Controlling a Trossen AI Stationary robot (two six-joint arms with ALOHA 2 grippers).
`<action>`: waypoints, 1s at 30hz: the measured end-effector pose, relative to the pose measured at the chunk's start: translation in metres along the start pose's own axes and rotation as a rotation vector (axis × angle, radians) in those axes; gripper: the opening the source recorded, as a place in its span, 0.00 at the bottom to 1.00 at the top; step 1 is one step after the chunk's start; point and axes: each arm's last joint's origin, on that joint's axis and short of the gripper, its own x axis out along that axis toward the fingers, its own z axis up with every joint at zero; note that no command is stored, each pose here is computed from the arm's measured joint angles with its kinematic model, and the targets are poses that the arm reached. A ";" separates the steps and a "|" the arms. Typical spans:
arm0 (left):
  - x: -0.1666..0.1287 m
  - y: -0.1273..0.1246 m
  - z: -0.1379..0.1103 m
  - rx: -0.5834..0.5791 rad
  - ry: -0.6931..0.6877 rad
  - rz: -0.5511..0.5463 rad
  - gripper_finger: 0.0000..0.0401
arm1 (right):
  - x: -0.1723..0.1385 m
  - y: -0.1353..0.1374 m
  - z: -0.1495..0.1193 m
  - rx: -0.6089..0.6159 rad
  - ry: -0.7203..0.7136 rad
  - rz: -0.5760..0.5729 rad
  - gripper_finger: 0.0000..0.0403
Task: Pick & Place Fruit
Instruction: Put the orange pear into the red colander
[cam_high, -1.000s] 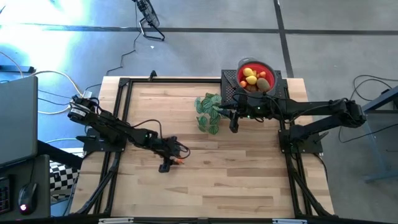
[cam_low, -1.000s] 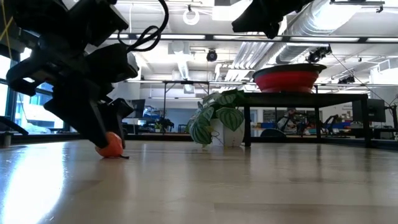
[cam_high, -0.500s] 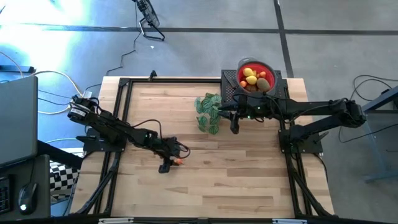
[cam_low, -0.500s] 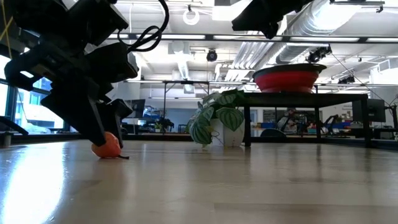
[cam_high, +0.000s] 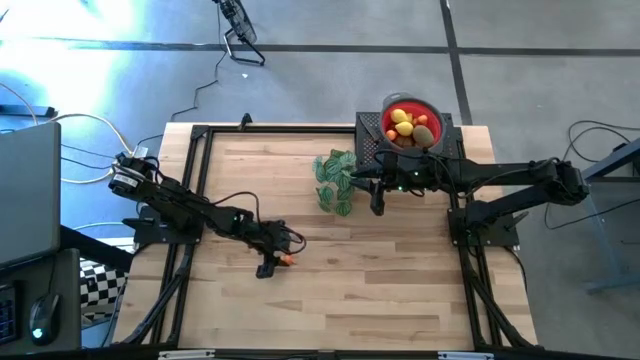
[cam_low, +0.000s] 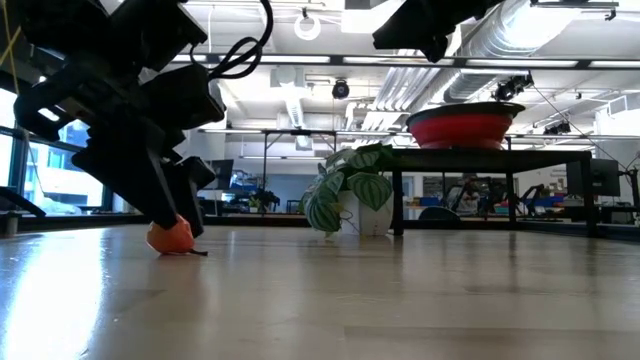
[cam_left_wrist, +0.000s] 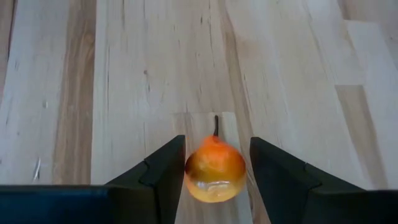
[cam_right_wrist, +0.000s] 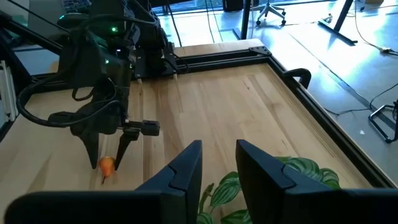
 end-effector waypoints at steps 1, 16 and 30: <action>0.000 0.000 0.000 -0.004 0.001 0.000 0.43 | 0.000 0.000 0.000 0.000 0.000 0.000 0.23; 0.000 0.001 -0.007 -0.027 0.078 -0.002 0.43 | 0.000 0.000 0.000 0.000 0.000 0.002 0.23; 0.000 0.001 -0.007 -0.027 0.077 0.004 0.43 | 0.000 0.000 0.000 0.000 0.000 0.002 0.23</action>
